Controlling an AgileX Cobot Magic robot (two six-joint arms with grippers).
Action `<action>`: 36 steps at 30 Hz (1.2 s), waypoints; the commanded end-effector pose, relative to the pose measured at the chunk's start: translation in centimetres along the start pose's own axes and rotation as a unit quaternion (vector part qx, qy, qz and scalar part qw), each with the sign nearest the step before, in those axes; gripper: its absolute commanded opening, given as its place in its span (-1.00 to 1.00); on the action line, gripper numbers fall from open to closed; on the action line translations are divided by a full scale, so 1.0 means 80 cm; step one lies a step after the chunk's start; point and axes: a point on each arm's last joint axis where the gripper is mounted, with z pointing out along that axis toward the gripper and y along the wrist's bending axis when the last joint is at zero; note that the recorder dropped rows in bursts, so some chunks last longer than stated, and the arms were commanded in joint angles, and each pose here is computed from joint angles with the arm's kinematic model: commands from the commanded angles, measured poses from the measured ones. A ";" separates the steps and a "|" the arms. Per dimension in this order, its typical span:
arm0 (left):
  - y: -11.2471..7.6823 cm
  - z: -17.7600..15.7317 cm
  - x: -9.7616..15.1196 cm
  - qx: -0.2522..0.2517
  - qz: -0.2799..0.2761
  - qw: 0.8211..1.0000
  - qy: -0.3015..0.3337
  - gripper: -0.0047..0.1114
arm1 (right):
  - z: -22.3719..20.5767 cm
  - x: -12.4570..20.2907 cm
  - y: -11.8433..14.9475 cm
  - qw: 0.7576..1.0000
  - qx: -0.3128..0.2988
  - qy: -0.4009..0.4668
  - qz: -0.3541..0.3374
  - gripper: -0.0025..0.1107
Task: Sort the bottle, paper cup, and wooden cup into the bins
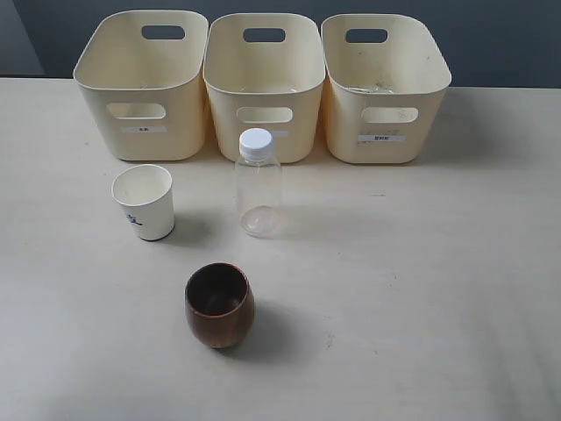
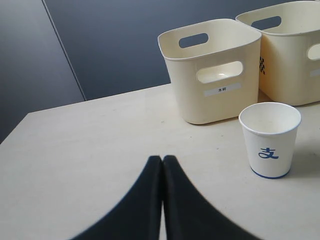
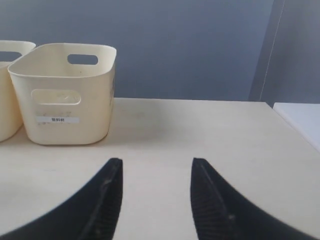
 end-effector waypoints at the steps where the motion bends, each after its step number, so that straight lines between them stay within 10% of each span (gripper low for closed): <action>1: 0.000 0.000 0.000 0.001 -0.001 1.000 -0.004 -0.92 | -0.001 -0.004 -0.001 1.000 0.005 -0.024 -0.007 -0.19; 23: 0.000 0.000 0.000 0.001 -0.001 1.000 -0.004 -0.92 | -0.009 -0.042 -0.004 0.981 0.015 -0.195 0.007 -0.19; 26: 0.000 0.000 0.000 0.001 -0.001 1.000 -0.005 -0.92 | -0.009 -0.042 -0.007 0.957 -0.012 -0.195 0.214 -0.19; 28: 0.000 0.000 0.000 0.001 -0.001 1.000 -0.005 -0.92 | -0.008 -0.040 -0.009 0.890 -0.041 -0.181 0.416 -0.19; 36: 0.000 0.000 0.000 0.001 -0.001 1.000 -0.005 -0.92 | -0.004 -0.028 -0.004 0.896 -0.038 -0.126 0.425 -0.19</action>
